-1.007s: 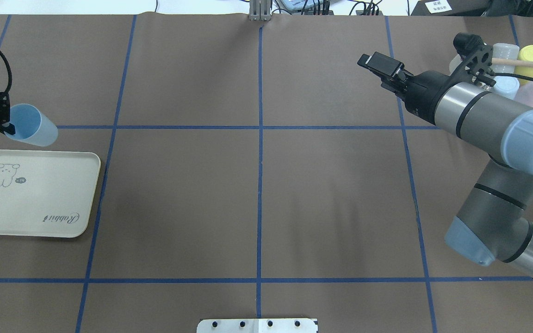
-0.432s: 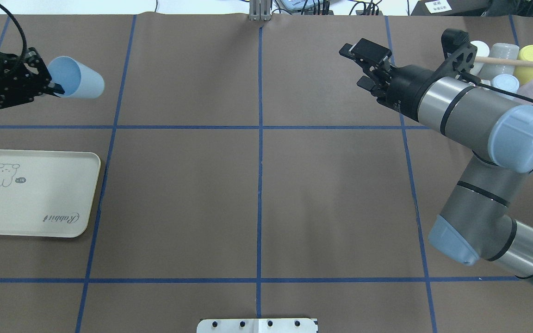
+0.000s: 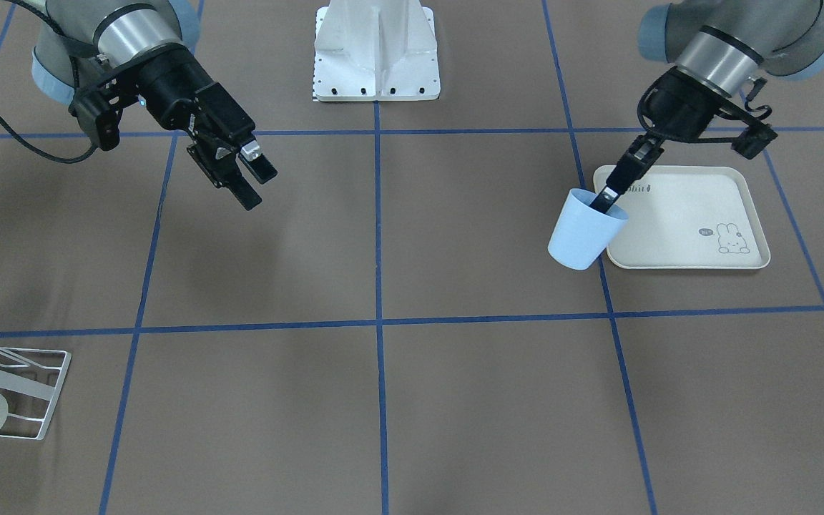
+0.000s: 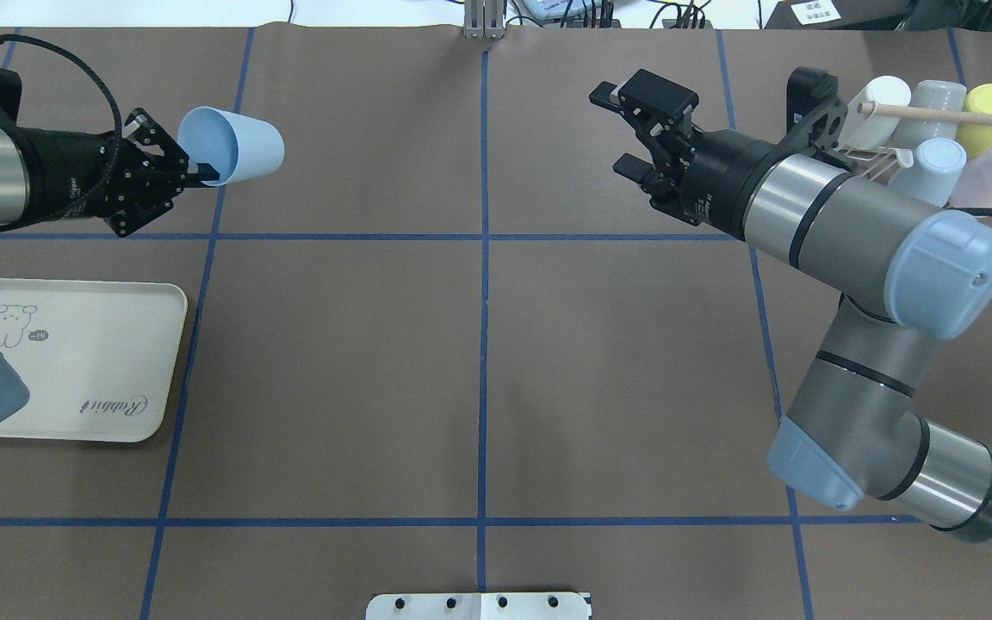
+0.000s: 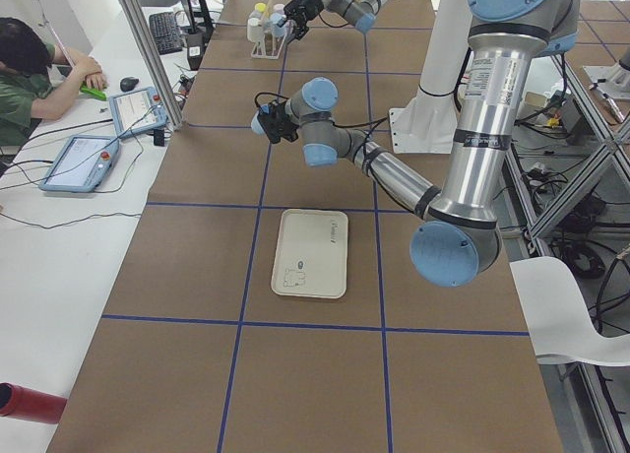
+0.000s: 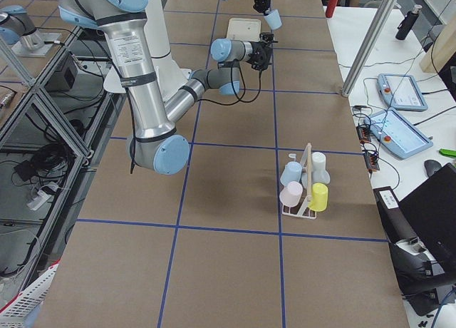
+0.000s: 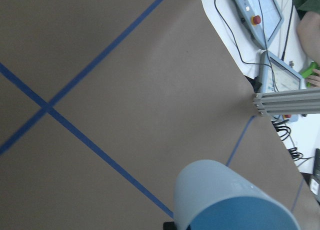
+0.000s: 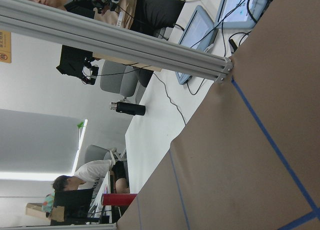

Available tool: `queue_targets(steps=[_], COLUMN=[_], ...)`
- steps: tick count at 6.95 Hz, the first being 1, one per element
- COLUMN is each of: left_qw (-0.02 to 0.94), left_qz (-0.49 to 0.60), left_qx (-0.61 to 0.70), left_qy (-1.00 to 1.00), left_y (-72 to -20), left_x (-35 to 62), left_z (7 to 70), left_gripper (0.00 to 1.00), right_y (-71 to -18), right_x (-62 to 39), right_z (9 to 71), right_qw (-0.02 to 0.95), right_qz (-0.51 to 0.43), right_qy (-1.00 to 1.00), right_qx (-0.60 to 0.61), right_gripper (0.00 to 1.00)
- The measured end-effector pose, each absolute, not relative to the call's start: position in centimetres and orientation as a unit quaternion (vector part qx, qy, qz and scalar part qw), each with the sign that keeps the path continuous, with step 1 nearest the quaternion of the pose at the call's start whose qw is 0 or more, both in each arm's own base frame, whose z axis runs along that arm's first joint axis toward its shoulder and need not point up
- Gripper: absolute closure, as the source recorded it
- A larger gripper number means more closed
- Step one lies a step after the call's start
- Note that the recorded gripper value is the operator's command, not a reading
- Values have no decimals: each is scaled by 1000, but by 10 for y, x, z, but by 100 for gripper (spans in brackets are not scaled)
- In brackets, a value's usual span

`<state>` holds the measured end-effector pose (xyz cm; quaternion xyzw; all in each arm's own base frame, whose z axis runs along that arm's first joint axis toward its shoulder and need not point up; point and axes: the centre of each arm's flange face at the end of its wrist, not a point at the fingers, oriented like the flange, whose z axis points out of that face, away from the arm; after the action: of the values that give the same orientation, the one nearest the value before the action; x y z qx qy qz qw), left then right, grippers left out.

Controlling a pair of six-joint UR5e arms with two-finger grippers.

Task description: Transfer IKEA cup to right arm and place on rack

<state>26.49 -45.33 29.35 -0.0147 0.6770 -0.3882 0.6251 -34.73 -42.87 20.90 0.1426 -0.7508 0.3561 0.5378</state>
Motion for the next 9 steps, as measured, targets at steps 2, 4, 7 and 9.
queue_targets(steps=[2,4,7,9], left_qw=[523,425,312,290], left_qz=[-378,-357,-339,-339], left_qx=[-68,-101,-134,-141], left_qy=[761,825,878,884], left_y=[-431,-411,-374,-374], left_x=[265,277,344,374], left_z=[279,287,255,233], left_gripper=[100,100,100,100], right_y=[-412,-406,-406,-405], right_x=[-356,-365,-381,-389], right_z=[196,170,147,146], right_qw=[501,471,457,460], right_qz=[341,339,335,334], right_qy=[-787,-810,-821,-820], right_qx=[115,85,68,64], right_gripper=[0,0,0,0])
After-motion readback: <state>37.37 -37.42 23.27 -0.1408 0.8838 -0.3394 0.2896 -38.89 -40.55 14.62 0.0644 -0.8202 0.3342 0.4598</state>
